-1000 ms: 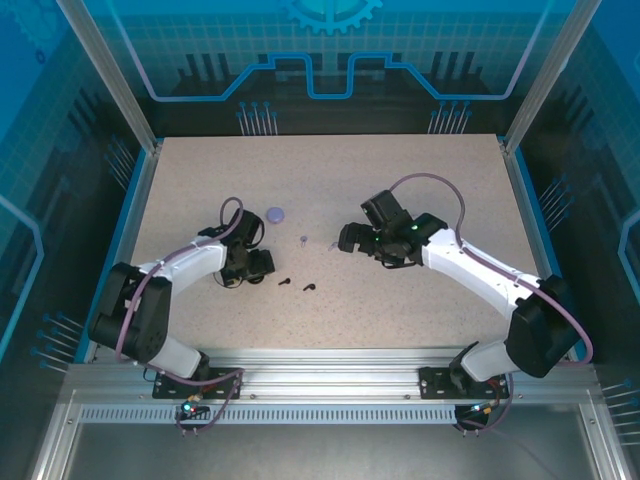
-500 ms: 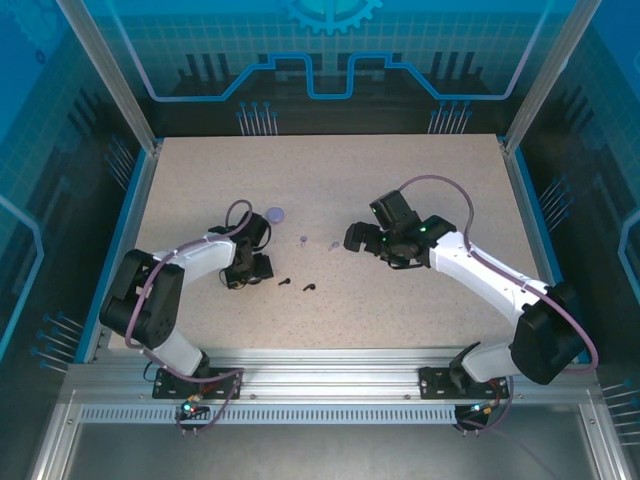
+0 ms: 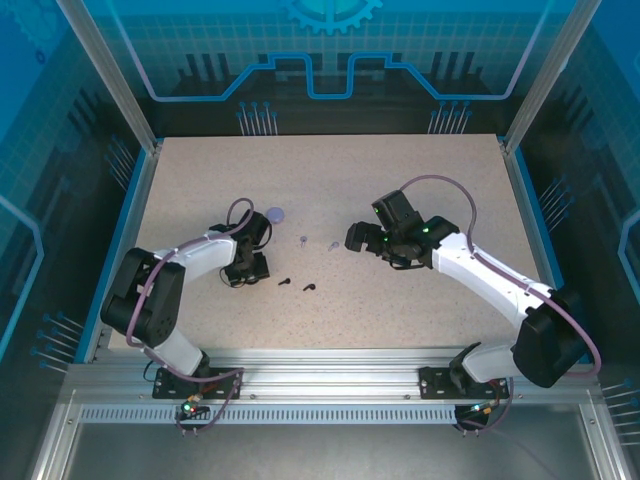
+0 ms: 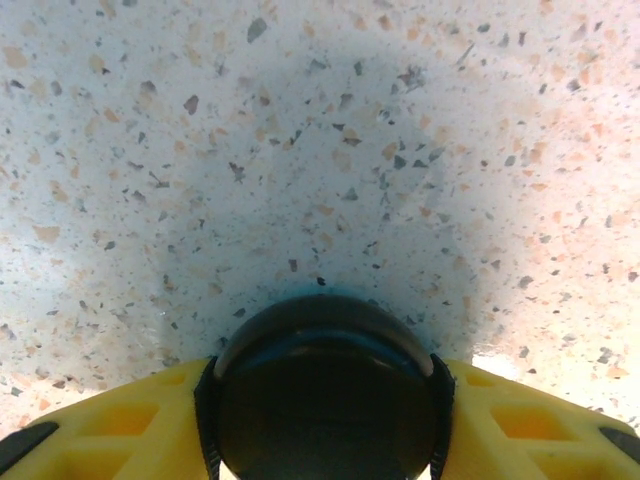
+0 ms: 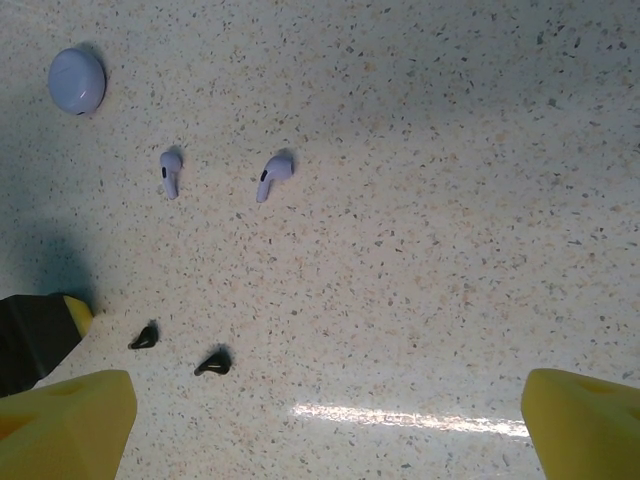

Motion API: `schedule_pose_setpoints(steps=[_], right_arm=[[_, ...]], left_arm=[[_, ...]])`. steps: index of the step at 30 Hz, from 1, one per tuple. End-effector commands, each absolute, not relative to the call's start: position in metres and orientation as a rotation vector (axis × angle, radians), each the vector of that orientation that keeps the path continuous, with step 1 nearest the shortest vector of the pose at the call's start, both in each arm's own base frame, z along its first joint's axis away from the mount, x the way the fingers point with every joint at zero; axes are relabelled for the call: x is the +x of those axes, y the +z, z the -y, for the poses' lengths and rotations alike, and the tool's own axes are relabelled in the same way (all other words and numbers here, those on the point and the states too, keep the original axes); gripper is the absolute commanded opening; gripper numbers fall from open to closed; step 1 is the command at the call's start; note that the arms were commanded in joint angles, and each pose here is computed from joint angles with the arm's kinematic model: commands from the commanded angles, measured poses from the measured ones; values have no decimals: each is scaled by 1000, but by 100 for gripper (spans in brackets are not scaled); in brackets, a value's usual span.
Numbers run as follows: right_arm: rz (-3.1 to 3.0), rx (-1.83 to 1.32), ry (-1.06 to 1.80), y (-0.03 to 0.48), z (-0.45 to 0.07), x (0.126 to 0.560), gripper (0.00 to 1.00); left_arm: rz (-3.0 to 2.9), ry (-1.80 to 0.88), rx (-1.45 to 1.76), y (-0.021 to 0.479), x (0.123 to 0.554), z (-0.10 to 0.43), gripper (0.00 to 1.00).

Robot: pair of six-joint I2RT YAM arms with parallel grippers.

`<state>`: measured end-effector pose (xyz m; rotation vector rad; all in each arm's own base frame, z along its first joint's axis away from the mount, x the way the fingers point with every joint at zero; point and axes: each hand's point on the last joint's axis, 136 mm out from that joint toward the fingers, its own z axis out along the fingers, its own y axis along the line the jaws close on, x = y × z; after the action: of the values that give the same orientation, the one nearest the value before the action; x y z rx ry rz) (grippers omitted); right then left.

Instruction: Insert the wireless bluetooth earbuds into the charging case

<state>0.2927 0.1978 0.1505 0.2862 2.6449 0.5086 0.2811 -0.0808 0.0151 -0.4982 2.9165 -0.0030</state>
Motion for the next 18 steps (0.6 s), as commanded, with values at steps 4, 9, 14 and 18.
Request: schedule_pose_setpoints(steps=[4, 9, 14, 18], right_arm=[[-2639, 317, 472, 151, -180, 294, 100], [-2640, 358, 444, 149, -165, 298, 100], [-2631, 438, 414, 144, -138, 297, 100], [-2625, 498, 402, 139, -116, 295, 100]], left_arm=[[-2795, -94, -409, 65, 298, 97, 34], [-2718, -210, -360, 100, 300, 136, 33], [-2667, -293, -300, 117, 300, 186, 32], [-2664, -305, -249, 116, 296, 232, 30]])
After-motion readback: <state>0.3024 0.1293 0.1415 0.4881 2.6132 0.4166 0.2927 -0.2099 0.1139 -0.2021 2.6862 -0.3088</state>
